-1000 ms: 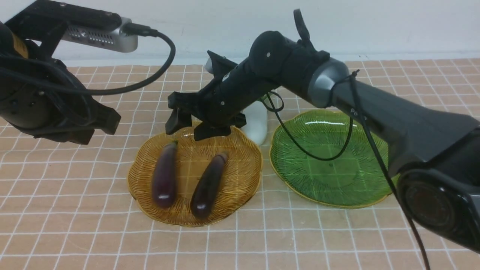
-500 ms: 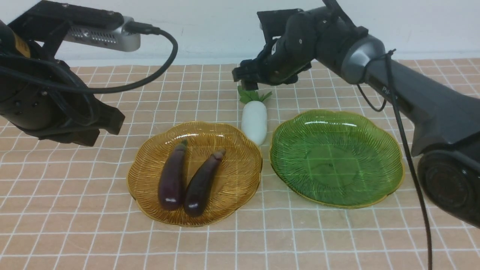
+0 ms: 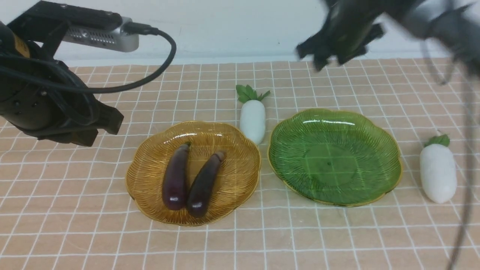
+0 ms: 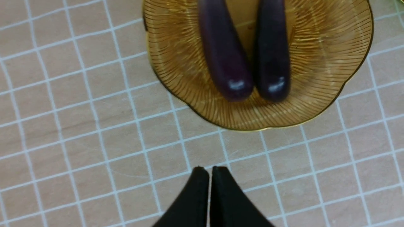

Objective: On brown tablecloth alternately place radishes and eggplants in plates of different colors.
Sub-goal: 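Place the white radish on the plate, then pick up the white radish and place it on the plate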

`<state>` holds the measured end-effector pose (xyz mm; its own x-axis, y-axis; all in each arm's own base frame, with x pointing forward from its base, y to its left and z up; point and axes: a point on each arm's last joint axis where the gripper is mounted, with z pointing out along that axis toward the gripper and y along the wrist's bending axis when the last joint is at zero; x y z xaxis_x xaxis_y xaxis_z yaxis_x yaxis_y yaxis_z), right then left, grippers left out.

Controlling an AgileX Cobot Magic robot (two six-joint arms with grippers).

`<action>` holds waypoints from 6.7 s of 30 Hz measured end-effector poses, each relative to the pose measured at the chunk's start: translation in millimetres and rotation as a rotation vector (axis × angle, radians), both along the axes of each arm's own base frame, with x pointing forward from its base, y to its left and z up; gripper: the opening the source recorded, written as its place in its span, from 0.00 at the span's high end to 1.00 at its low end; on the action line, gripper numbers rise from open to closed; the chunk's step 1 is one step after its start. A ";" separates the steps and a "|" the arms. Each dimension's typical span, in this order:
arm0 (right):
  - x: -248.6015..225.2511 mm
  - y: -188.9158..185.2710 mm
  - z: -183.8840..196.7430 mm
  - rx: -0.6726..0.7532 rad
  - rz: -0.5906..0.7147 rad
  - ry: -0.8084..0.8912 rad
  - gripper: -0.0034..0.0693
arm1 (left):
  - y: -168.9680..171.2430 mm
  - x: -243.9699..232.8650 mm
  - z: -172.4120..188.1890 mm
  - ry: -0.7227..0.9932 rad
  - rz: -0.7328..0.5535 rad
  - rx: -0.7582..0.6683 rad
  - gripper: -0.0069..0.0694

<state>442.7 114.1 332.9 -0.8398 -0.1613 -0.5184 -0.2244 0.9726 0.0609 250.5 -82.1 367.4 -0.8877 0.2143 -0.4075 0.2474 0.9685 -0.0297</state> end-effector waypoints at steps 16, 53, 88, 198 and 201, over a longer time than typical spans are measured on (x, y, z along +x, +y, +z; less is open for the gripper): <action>-26.6 27.5 -2.7 0.349 0.126 0.143 0.66 | -17.1 38.0 -44.2 0.100 -0.026 0.017 0.91; -80.4 -163.9 -45.2 0.157 -0.439 0.288 0.35 | -18.2 28.5 -35.4 0.107 -0.029 -0.024 0.91; -34.3 -40.6 -56.4 0.227 -0.091 0.278 0.25 | -31.7 49.3 -53.9 0.097 -0.020 -0.108 0.91; -290.7 -73.7 167.9 0.155 0.061 -0.451 0.47 | -225.3 132.9 -18.5 -0.082 -0.268 -0.302 0.84; -321.8 -78.9 162.1 0.163 0.058 -0.515 0.61 | -212.8 116.8 21.6 -0.162 -0.288 -0.334 0.90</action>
